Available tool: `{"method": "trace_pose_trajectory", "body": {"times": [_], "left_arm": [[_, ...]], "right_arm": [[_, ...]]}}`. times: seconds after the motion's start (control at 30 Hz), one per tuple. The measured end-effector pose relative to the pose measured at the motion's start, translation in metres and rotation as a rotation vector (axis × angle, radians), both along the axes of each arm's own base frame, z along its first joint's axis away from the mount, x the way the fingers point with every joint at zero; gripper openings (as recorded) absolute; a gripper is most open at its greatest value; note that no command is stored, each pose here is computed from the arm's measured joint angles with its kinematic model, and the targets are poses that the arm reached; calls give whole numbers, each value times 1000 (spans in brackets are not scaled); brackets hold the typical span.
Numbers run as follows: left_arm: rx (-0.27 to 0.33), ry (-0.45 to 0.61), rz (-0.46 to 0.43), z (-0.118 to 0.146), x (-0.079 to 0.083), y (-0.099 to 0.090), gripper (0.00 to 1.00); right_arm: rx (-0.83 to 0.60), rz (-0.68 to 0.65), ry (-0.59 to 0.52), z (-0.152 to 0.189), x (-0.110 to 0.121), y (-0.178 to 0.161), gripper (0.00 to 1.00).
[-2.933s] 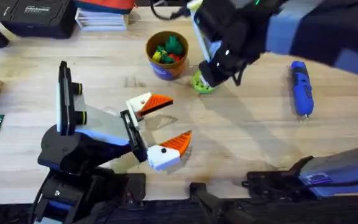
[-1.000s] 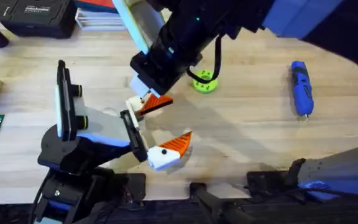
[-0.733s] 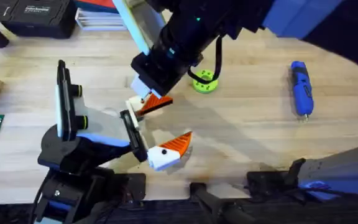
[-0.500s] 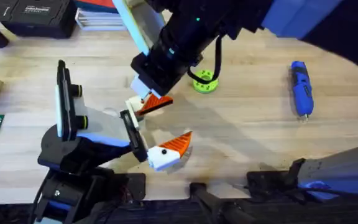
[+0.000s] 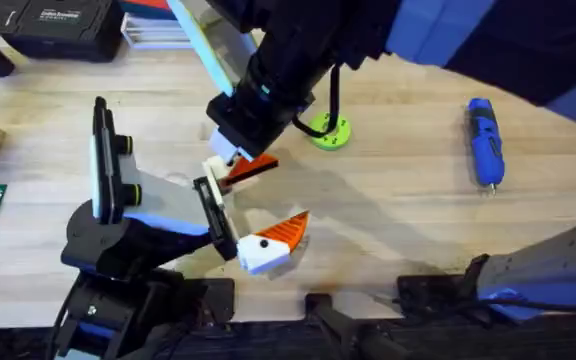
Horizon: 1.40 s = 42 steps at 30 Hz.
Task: Pick up the gripper from the table and insert it into the empty holder that is missing its gripper. Then pick up a screw, insert it into the mounting hole, and use the screwdriver to tighten it. Finally, clean up the table by picking up the vegetable and placing it into the bucket.
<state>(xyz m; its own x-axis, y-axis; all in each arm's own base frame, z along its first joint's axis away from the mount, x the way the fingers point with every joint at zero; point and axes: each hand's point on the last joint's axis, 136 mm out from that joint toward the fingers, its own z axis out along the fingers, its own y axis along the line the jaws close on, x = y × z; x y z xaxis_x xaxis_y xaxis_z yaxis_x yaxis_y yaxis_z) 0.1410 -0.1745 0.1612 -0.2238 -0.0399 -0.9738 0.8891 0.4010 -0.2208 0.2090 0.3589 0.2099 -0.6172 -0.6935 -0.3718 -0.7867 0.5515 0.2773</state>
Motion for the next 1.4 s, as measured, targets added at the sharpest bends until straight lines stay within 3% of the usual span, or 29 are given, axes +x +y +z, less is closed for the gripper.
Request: {"method": "trace_pose_trajectory", "body": {"times": [0.8,0.83,1.03,1.1,1.4], "left_arm": [[0,-3,-12,0,-2,-1,986],[1,-4,-12,0,-2,-1,986],[1,-5,-2,0,0,0,986],[1,-6,-6,0,-1,0,986],[4,-12,-7,0,-1,0,986]], "right_arm": [[-17,41,-11,-3,-13,8,19],[-16,41,-8,-3,-14,8,106],[-29,19,-21,0,-5,1,944],[-22,8,-21,4,-1,-1,988],[-27,-92,6,27,18,-41,994]]}}
